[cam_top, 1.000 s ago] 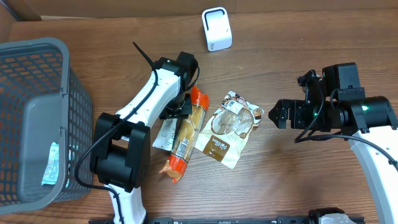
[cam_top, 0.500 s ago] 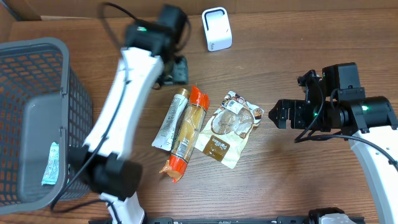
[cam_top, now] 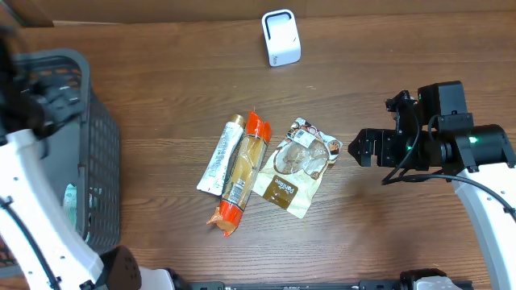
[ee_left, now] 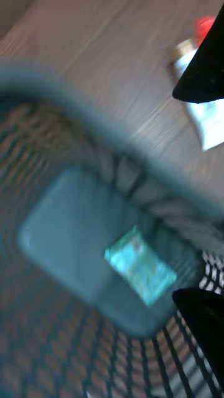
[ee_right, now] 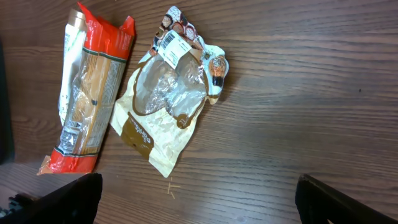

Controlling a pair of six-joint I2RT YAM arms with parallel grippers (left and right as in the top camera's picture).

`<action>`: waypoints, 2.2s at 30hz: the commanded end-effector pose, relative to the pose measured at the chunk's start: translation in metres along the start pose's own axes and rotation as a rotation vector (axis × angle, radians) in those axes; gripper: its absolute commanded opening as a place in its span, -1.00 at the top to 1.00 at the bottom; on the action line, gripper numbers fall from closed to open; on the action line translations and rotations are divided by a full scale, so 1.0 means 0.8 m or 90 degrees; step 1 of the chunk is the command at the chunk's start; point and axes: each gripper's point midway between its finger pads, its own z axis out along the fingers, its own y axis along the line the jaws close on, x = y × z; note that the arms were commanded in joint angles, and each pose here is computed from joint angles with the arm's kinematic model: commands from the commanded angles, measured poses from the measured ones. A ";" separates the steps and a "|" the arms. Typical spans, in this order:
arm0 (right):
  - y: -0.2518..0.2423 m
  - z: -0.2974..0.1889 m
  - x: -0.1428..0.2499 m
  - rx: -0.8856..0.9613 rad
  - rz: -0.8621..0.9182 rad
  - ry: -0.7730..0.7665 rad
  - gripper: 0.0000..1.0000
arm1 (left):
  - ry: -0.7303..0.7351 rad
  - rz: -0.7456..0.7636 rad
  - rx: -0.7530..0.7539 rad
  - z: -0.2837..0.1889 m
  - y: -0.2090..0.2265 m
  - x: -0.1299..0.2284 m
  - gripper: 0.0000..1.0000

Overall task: Scan the item barcode
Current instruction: 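Reach the left gripper back into the basket toward the mint-green packet, then grasp the mint-green packet with the left gripper and lift it out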

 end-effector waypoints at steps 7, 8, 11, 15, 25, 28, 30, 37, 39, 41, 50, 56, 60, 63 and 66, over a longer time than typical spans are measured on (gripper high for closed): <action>0.006 -0.006 -0.008 -0.004 -0.007 -0.013 -1.00 | 0.015 -0.145 0.020 0.030 0.094 -0.019 -0.66; 0.006 -0.006 -0.008 -0.004 -0.007 -0.013 -1.00 | 0.014 -0.150 0.017 0.036 0.098 -0.020 -0.66; 0.006 -0.006 -0.008 -0.004 -0.007 -0.013 -1.00 | 0.033 -0.147 0.011 0.063 0.100 -0.016 -0.67; 0.006 -0.006 -0.008 -0.004 -0.007 -0.013 -1.00 | 0.076 -0.147 -0.033 0.107 0.115 0.004 -0.80; 0.006 -0.006 -0.008 -0.004 -0.007 -0.013 -1.00 | 0.177 -0.003 -0.036 0.236 0.124 0.087 -0.92; 0.006 -0.006 -0.008 -0.004 -0.007 -0.013 -1.00 | 0.192 0.050 -0.027 0.264 0.125 0.112 -0.95; 0.006 -0.006 -0.008 -0.004 -0.007 -0.013 -1.00 | 0.200 0.079 -0.021 0.278 0.125 0.127 -0.95; 0.006 -0.006 -0.008 -0.004 -0.007 -0.013 -1.00 | 0.209 0.154 -0.009 0.309 0.128 0.159 -0.87; 0.006 -0.006 -0.008 -0.004 -0.007 -0.013 -1.00 | 0.209 0.158 -0.008 0.313 0.128 0.163 -0.89; 0.006 -0.006 -0.008 -0.004 -0.007 -0.013 -1.00 | 0.209 0.159 -0.008 0.317 0.128 0.167 -0.92; 0.006 -0.006 -0.008 -0.004 -0.007 -0.013 -1.00 | 0.271 0.163 -0.013 0.342 0.133 0.192 -0.73; 0.006 -0.006 -0.008 -0.004 -0.007 -0.013 -1.00 | 0.296 0.150 -0.052 0.348 0.146 0.202 -0.22; 0.006 -0.006 -0.008 -0.004 -0.007 -0.013 -1.00 | 0.292 0.150 -0.063 0.348 0.150 0.199 0.50; 0.006 -0.006 -0.008 -0.004 -0.007 -0.013 -1.00 | 0.285 0.150 -0.064 0.349 0.150 0.196 0.91; 0.006 -0.006 -0.008 -0.004 -0.007 -0.013 -1.00 | 0.282 0.141 -0.066 0.349 0.150 0.194 0.92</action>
